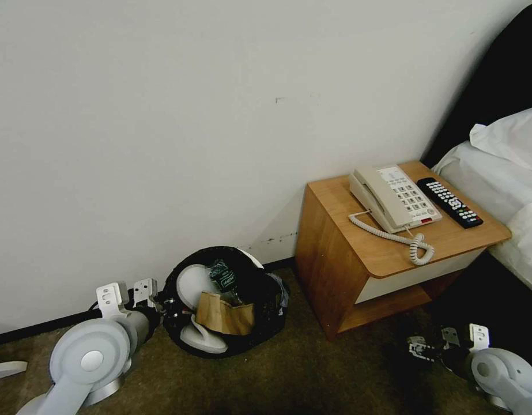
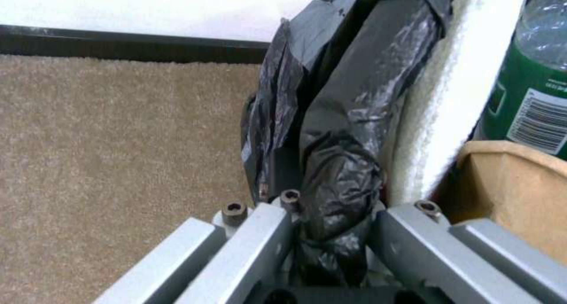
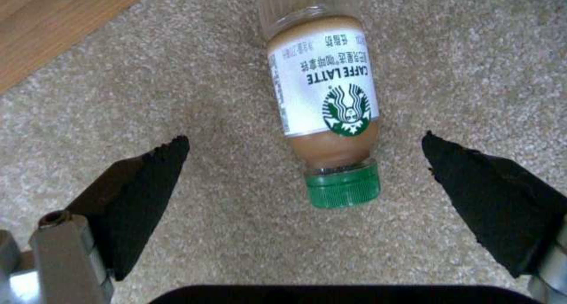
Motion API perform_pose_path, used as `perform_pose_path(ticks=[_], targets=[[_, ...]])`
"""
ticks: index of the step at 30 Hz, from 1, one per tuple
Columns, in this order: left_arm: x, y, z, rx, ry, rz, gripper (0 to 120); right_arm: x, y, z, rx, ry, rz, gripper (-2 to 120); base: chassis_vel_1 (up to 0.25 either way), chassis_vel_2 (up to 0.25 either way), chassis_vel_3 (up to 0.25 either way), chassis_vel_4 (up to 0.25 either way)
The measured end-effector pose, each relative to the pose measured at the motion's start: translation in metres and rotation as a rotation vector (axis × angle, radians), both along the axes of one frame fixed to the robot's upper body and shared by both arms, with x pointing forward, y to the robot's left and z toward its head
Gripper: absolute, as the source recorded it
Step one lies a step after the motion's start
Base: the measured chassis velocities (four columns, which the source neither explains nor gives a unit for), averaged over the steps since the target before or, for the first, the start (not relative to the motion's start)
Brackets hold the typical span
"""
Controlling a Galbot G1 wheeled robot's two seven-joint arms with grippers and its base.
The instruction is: Pick up the trash bin, then pick up the garbage from the floor and place it into the trash bin.
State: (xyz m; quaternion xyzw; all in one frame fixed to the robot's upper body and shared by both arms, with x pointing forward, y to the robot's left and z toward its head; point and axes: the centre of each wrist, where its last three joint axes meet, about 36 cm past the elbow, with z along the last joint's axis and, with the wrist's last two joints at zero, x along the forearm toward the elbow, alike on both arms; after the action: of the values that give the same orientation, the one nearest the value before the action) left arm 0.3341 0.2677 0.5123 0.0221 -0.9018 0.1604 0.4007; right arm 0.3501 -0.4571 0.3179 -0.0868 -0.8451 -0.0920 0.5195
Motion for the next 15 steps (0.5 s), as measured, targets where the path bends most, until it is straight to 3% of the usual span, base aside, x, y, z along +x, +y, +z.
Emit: perform_pose_path(ticks=[15], targets=[[-0.002, 0.001, -0.002, 0.003, -0.007, 0.001, 0, 0.017, 0.006, -0.014, 0.005, -0.002, -0.008, 100, 0.0, 0.0, 0.0, 0.0]])
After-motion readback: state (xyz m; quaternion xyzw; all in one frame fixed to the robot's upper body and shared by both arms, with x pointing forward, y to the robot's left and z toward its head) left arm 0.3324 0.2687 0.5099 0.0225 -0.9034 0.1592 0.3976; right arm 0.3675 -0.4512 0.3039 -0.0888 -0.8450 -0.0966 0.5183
